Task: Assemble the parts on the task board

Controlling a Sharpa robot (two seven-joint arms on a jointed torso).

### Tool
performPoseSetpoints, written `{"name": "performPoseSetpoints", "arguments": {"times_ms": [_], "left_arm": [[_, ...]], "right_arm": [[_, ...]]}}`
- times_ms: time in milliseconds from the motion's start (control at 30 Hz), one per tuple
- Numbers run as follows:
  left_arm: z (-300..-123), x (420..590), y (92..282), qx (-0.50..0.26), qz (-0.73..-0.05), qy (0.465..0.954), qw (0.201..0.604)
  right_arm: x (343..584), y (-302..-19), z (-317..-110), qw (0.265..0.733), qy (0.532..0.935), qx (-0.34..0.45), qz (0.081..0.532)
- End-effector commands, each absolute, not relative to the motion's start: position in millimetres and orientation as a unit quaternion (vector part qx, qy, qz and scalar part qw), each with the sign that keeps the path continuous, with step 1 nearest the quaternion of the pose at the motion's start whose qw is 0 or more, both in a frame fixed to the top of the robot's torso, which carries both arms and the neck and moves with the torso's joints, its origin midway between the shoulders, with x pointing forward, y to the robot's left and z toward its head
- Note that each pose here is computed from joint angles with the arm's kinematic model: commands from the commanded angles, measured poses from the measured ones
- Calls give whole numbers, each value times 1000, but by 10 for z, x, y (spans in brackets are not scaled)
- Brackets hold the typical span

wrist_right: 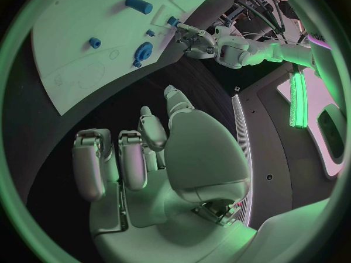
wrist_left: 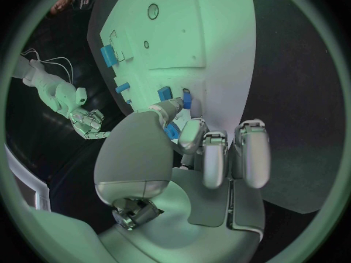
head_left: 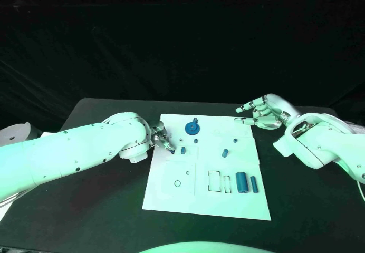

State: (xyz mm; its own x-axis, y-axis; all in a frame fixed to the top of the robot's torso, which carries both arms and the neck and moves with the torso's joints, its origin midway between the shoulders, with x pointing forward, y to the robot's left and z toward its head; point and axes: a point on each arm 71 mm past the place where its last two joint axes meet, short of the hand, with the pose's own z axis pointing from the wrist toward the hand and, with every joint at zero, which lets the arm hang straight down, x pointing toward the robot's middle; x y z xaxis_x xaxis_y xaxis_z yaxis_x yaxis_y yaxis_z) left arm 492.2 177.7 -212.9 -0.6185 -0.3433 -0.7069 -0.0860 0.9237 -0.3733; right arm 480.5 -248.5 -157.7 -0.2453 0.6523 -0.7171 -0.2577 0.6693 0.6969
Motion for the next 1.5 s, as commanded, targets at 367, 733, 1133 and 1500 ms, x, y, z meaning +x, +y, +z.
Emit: {"name": "performPoseSetpoints", "arguments": {"times_ms": [367, 733, 1133, 1500], "left_arm": [[-2194, 4890, 1782, -101, -142, 903, 392], [-2202, 4894, 1769, -99, -140, 906, 387], [-2233, 4927, 1742, -98, -137, 913, 372], [-2247, 4965, 1692, -93, -129, 914, 374]], "right_arm": [[4799, -2466, -1582, 595, 693, 134, 384], [4798, -2463, -1581, 595, 693, 134, 384], [4793, -2458, -1578, 595, 693, 134, 385], [4792, -2440, -1580, 592, 695, 132, 387]]}}
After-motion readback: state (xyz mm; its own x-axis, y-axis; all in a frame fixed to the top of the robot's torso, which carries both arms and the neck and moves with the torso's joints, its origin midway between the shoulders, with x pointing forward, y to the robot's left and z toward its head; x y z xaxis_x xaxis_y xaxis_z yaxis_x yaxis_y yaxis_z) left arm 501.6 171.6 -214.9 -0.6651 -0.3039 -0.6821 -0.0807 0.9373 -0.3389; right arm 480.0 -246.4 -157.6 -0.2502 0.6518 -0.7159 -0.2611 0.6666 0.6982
